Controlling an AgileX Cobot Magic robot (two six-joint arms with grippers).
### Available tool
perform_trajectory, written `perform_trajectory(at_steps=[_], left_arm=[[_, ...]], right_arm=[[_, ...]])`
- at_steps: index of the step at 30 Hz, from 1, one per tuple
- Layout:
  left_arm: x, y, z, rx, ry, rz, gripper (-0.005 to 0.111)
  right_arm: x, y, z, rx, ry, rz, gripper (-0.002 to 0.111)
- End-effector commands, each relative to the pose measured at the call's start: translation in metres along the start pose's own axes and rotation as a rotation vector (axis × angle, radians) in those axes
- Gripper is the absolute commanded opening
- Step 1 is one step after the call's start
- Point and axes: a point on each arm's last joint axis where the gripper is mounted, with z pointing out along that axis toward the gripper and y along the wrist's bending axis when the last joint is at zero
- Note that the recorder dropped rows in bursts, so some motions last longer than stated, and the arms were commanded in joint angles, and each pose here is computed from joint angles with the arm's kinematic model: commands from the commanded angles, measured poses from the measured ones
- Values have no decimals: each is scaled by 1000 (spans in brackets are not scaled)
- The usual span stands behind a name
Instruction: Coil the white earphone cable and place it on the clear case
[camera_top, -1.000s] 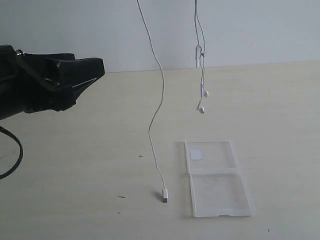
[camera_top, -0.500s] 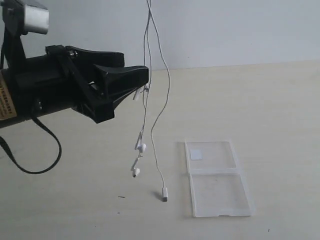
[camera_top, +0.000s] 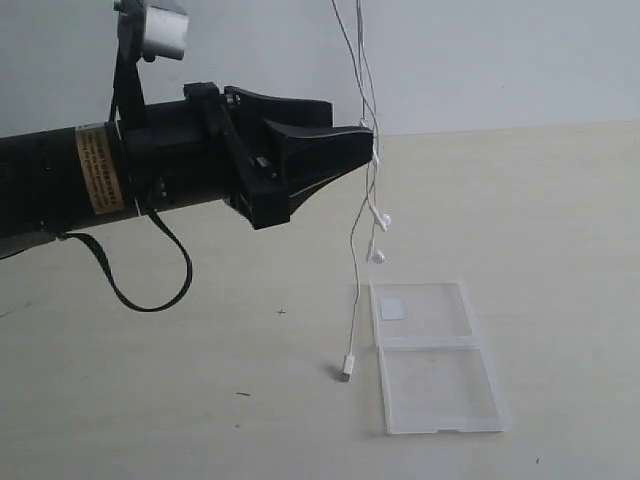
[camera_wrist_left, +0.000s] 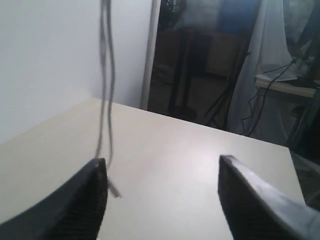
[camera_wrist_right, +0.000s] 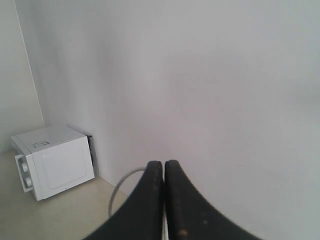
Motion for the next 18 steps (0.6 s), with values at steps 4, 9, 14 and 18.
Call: perform_trajectory(at_steps=[4, 9, 14, 18], left_arm=[[-1, 5, 5, -26, 30, 6, 62], [1, 10, 5, -85, 52, -6, 62], [3, 15, 4, -134, 65, -15, 62], [3, 16, 4, -148, 75, -5, 62]], right_arm=[[-5, 3, -5, 2, -16, -27, 0], [-6, 2, -5, 15, -29, -27, 0], [-6, 2, -5, 15, -29, -27, 0], [-6, 2, -5, 15, -29, -27, 0]])
